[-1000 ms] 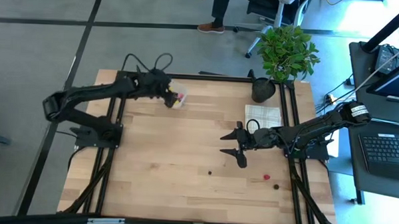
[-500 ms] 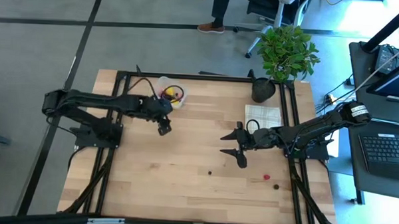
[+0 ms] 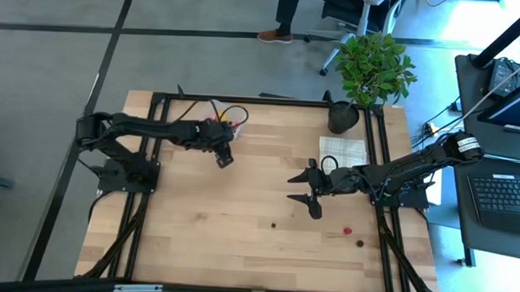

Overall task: Pick and placing Produce into tupperware
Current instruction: Adjust the transparent bin on the table

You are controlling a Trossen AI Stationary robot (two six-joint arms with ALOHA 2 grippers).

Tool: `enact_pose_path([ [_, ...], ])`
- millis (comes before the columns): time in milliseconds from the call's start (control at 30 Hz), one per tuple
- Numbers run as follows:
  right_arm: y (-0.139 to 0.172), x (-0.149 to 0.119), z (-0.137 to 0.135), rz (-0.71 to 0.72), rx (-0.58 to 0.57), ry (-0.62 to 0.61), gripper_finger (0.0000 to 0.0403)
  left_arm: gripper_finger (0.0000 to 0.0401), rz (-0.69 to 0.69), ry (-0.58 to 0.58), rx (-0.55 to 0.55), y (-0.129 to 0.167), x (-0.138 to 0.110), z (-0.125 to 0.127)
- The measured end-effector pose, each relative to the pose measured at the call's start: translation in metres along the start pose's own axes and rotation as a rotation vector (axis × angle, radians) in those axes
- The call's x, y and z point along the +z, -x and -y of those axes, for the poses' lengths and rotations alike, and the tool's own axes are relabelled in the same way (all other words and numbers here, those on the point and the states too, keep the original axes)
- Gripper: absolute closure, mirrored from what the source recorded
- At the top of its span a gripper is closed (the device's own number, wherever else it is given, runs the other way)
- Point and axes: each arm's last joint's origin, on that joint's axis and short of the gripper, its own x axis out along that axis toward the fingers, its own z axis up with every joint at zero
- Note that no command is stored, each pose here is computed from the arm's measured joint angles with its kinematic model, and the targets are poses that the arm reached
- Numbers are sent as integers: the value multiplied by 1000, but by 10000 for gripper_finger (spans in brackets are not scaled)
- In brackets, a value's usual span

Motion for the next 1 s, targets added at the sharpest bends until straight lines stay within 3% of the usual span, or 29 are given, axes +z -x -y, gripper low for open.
enact_pose_path([
  [200,0,0,0,-5,-1,-6,151,178,-27,48,32,-11,2,-16],
  [533,0,-1,0,-6,-1,4,151,178,130,123,22,-13,20,-24],
  [1000,0,-1,0,-6,-1,4,151,178,140,177,49,-16,23,-39],
])
